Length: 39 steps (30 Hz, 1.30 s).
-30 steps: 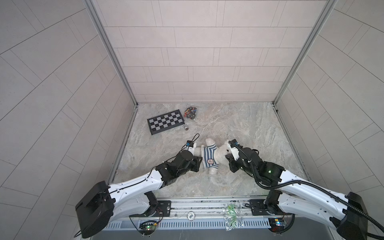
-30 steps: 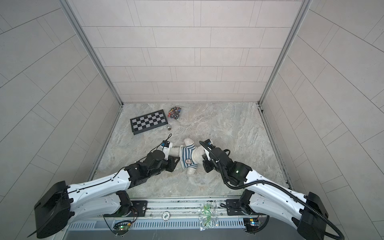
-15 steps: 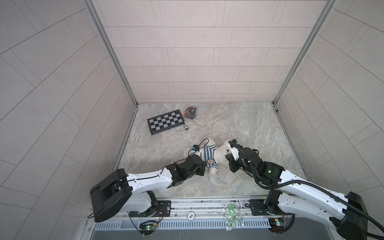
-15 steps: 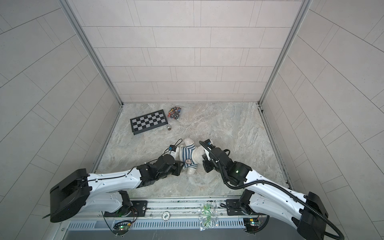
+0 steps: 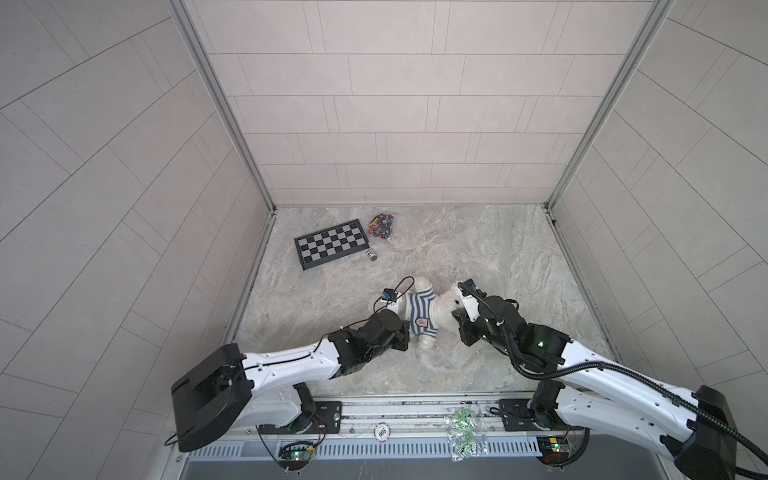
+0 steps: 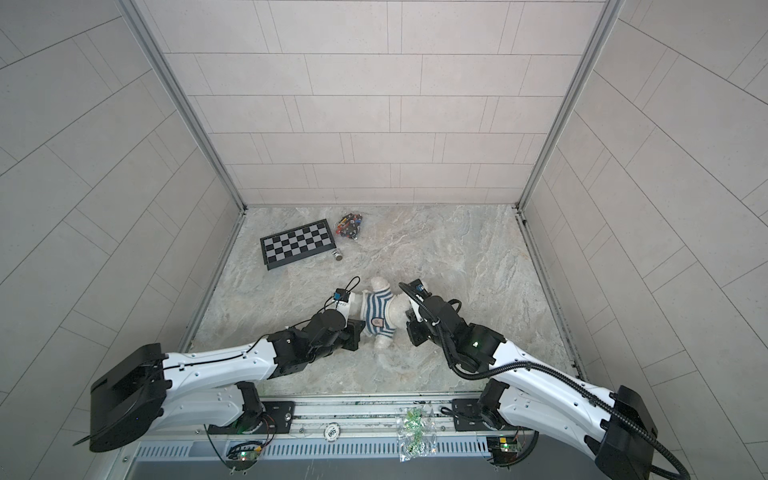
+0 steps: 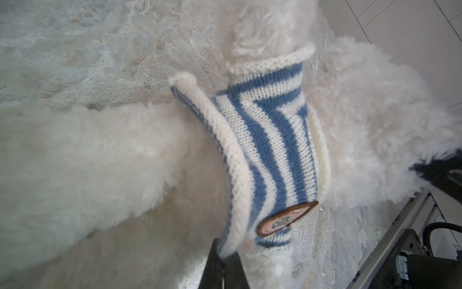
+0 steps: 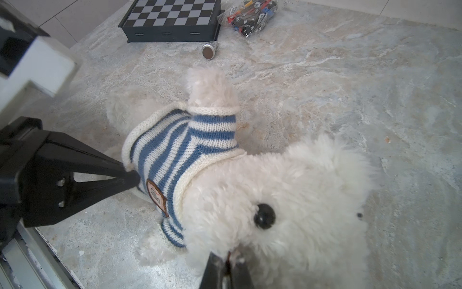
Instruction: Dress the teddy bear
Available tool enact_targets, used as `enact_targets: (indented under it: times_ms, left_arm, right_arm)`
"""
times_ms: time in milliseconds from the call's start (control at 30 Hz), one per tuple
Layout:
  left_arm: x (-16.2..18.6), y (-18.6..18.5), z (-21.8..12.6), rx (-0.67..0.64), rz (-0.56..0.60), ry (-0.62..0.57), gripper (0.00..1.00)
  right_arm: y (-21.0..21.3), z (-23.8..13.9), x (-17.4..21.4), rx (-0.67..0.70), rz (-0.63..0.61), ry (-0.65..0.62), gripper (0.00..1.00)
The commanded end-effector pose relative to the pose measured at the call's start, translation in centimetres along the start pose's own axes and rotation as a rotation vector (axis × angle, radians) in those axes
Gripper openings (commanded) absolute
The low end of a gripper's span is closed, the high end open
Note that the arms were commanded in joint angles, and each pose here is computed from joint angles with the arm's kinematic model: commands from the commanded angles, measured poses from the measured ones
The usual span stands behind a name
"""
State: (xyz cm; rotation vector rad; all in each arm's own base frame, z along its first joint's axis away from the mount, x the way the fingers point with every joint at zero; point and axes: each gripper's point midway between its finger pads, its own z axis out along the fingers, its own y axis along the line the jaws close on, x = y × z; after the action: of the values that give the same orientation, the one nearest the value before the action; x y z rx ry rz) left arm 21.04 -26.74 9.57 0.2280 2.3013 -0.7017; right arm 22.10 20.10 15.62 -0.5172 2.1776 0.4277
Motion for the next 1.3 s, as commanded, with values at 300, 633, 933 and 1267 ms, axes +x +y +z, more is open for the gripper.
enact_targets:
  times_ms: [300, 633, 933, 1267]
  left_arm:
    - [0.6, 3.0, -2.6, -0.032, 0.034, 0.005, 0.00]
    - [1.4, 1.6, -1.5, 0.019, 0.063, 0.061, 0.00]
    - [2.8, 3.6, -0.9, -0.050, 0.063, 0.081, 0.00]
    - [0.8, 0.3, -1.9, 0.092, 0.020, 0.034, 0.07]
  right_arm:
    - [-1.1, -0.8, -0.6, 0.036, -0.003, 0.001, 0.00]
    - [-1.0, 0.4, -0.3, 0.038, -0.004, 0.026, 0.00]
    - [-1.3, -0.3, -0.8, 0.041, 0.001, -0.018, 0.00]
    - [1.4, -2.3, -3.1, -0.079, -0.054, -0.176, 0.00]
